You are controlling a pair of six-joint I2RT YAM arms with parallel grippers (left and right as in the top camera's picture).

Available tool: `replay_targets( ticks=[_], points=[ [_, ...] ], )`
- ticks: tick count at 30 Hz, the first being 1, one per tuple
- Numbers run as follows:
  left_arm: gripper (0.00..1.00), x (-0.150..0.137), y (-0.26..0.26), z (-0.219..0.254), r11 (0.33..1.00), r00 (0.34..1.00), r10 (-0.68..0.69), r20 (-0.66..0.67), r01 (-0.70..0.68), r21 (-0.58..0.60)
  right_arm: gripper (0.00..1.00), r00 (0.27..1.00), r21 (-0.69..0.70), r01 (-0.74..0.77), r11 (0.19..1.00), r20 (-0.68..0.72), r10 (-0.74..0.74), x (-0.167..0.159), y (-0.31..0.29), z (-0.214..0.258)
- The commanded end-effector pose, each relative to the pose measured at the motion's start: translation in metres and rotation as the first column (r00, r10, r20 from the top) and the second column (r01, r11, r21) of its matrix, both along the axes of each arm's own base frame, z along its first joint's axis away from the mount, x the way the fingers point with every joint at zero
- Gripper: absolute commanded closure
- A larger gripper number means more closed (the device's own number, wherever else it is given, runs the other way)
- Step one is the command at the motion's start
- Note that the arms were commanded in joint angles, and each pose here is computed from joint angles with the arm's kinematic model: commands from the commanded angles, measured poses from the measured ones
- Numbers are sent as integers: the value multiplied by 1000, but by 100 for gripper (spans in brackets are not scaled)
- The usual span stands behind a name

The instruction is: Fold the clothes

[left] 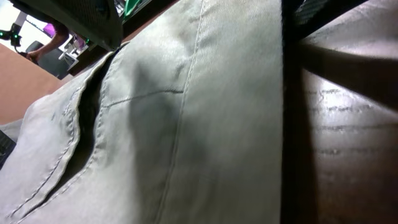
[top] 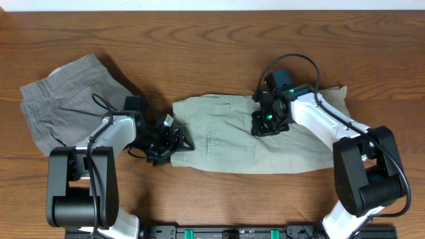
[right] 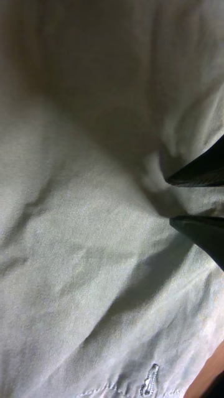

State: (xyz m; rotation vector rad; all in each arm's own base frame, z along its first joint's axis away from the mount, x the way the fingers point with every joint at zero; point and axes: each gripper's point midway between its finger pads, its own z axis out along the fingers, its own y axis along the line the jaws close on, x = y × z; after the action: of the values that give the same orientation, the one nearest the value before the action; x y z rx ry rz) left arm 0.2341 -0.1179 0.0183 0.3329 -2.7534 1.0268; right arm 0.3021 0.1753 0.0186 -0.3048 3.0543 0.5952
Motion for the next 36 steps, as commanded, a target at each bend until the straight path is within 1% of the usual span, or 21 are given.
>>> replay_targets(
  ticks=[1,3,6,7,9,13,15,18,23,28,34,36],
  points=[
    [19,-16,7,-6,1000,997,9,-76,-7,17,84,1000,-10,-22,1000,-13,22,-6,2,-4],
    [13,-27,13,-6,999,990,29,-138,-24,44,85,1000,-11,-22,1000,-13,22,-5,1,-4],
    [10,-38,23,-7,994,974,72,-215,-54,91,84,1000,-10,-22,1000,-10,22,-5,2,-4],
    [3,-40,25,-6,994,970,82,-231,-62,91,84,1000,-9,-22,1000,-10,22,-5,2,-4],
    [2,-42,23,-2,993,961,103,-257,-87,75,84,1000,-9,-22,1000,-9,22,-5,2,-4],
    [2,-35,9,6,994,964,101,-244,-108,-12,84,1000,-9,-22,1000,-8,22,-4,2,-4],
    [2,-32,5,7,994,969,94,-227,-104,-29,84,1000,-9,-22,1000,-9,22,-5,2,-4],
    [2,-30,1,4,994,971,95,-219,-103,-24,84,1000,-9,-22,1000,-9,22,-5,2,-4],
    [2,-35,-5,-15,986,957,163,-242,-167,2,84,1000,-9,-22,1000,-10,22,-5,2,-4],
    [2,-38,-13,-26,971,945,216,-246,-234,-47,83,1000,-9,-22,1000,-9,22,-5,2,-4],
    [2,-26,-7,-39,961,943,272,-194,-278,-4,83,1000,-9,-22,1000,-11,22,-5,2,-4],
    [2,-26,-7,-39,959,940,279,-197,-285,-3,83,1000,-10,-22,1000,-11,22,-5,2,-4]
  ],
)
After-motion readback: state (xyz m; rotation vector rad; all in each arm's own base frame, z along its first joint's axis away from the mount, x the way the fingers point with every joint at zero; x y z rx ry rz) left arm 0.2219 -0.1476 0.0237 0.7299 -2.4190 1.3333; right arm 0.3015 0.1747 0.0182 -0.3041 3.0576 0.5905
